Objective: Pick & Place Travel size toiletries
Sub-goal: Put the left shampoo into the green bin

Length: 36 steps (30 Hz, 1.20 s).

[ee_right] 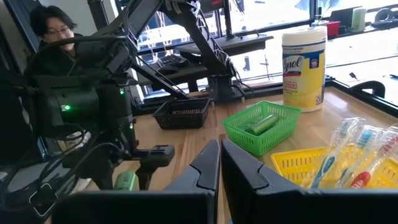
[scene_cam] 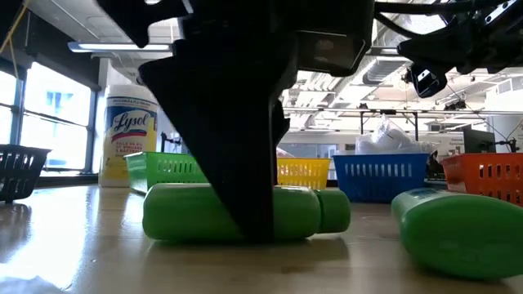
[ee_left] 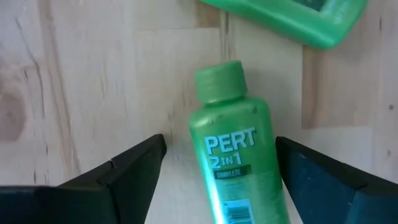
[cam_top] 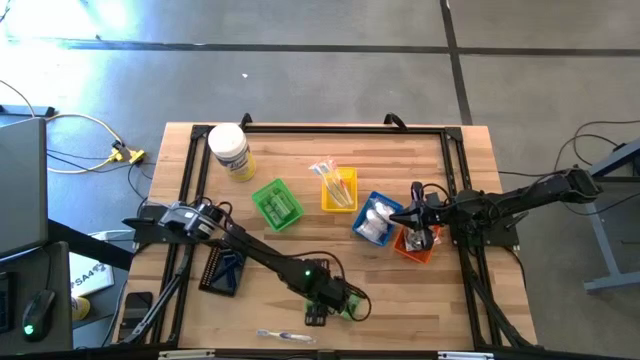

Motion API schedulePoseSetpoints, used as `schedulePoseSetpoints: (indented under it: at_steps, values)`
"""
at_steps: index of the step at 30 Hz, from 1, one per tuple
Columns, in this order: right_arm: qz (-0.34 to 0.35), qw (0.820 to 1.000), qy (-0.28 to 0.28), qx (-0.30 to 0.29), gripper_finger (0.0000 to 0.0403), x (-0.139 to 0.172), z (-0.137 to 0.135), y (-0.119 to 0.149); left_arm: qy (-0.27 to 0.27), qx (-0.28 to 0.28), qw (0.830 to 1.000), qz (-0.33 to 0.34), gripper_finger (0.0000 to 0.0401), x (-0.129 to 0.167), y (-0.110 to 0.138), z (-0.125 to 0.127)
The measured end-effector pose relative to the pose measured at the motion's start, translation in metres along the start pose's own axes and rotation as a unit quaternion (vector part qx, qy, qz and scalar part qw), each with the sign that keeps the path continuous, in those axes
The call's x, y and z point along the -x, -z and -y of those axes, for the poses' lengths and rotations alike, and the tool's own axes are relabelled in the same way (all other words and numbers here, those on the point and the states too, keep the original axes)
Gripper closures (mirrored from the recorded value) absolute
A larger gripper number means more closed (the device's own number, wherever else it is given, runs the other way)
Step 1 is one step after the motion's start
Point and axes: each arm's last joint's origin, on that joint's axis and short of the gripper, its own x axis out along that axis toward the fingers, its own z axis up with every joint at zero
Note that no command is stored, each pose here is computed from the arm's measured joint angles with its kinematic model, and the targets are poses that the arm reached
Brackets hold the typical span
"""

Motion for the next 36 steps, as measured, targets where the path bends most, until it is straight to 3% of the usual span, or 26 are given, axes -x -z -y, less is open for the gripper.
schedulePoseSetpoints:
  at_steps: [4, 7, 15, 21, 25, 29, 36]
  values:
    - [-0.001, 1.000, 0.000, 0.000, 0.0394, 0.000, 0.000, 0.000, -0.001, -0.022, 1.000, -0.003, 0.0100, -0.001, 0.000, -0.002]
    - [-0.001, 1.000, 0.000, 0.000, 0.0394, 0.000, 0.000, 0.000, -0.002, -0.022, 1.000, -0.006, 0.0127, -0.001, 0.000, -0.004]
    - [-0.001, 1.000, 0.001, 0.000, 0.0394, 0.000, 0.000, 0.000, -0.013, -0.049, 0.999, -0.003, 0.0292, 0.003, -0.003, -0.013]
    - [-0.008, 1.000, 0.003, 0.001, 0.0394, 0.000, 0.000, 0.002, -0.090, -0.081, 0.993, 0.016, 0.0300, 0.023, -0.002, -0.018]
    - [-0.011, 1.000, 0.003, 0.001, 0.0394, 0.000, 0.000, 0.002, -0.157, -0.086, 0.982, 0.051, 0.0302, 0.065, -0.001, -0.024]
    - [-0.012, 1.000, 0.002, 0.002, 0.0394, 0.000, 0.000, 0.002, -0.184, -0.073, 0.976, 0.088, 0.0302, 0.110, 0.009, -0.038]
    - [-0.013, 1.000, 0.002, 0.002, 0.0394, 0.000, 0.000, 0.003, -0.193, 0.050, 0.958, 0.206, 0.0305, 0.188, 0.063, -0.093]
